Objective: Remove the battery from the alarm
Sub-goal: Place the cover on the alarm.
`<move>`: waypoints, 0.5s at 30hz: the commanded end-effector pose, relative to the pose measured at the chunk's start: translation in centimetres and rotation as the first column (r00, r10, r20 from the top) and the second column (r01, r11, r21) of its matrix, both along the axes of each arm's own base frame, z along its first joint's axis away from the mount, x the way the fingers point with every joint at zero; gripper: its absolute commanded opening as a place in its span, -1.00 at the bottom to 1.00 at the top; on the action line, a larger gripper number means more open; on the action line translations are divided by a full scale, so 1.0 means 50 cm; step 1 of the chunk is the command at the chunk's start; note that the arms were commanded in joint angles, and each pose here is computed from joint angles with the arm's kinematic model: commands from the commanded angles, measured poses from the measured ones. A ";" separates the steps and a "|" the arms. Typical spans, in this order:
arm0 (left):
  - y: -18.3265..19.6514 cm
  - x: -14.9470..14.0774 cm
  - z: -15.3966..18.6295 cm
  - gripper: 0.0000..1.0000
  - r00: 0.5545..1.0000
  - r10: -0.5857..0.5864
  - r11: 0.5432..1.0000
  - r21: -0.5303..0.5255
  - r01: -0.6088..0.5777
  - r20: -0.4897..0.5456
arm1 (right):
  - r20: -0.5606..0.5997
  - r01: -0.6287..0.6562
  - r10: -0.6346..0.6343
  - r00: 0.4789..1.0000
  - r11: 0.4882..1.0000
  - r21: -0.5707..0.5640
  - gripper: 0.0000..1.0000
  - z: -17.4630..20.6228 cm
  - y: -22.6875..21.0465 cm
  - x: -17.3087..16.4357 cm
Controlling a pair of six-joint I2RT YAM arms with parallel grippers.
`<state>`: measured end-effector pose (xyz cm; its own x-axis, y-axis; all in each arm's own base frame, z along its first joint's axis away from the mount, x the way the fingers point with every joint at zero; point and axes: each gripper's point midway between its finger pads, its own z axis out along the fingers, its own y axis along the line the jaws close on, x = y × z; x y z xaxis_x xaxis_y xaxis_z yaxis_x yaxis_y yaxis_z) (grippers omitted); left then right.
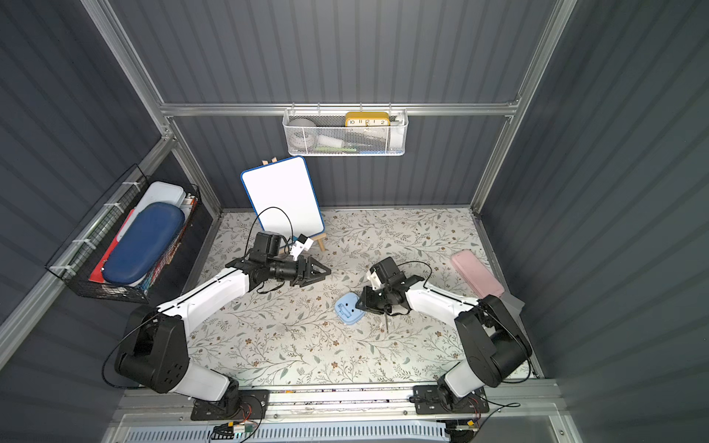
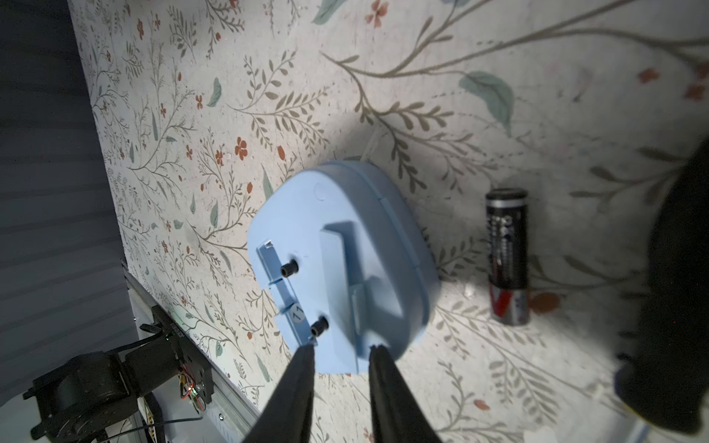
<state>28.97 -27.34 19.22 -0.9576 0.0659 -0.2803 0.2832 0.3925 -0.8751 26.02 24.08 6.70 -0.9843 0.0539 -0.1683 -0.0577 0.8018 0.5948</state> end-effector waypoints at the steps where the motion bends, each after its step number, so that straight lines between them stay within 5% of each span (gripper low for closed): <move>1: 0.003 -0.006 0.030 0.05 0.999 -0.013 1.000 -0.023 0.014 0.044 | 0.040 0.002 0.001 0.999 0.998 -0.063 -0.42 0.030 -0.027 -0.011; 8: 0.012 0.009 -0.004 0.05 0.998 0.019 0.999 0.040 -0.021 0.058 | 0.103 -0.017 0.042 0.994 0.972 -0.235 -0.63 0.060 -0.063 0.021; 15: 0.022 0.018 -0.061 0.04 0.998 0.031 0.994 0.108 -0.036 0.049 | 0.024 -0.146 0.160 0.987 0.944 -0.296 -0.66 0.037 -0.032 0.033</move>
<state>29.85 -26.78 17.87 -0.9452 0.0516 -0.3223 0.3088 0.4610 -0.8319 29.34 23.06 9.97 -0.9613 -0.0654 -0.2675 -0.1719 0.9014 0.3974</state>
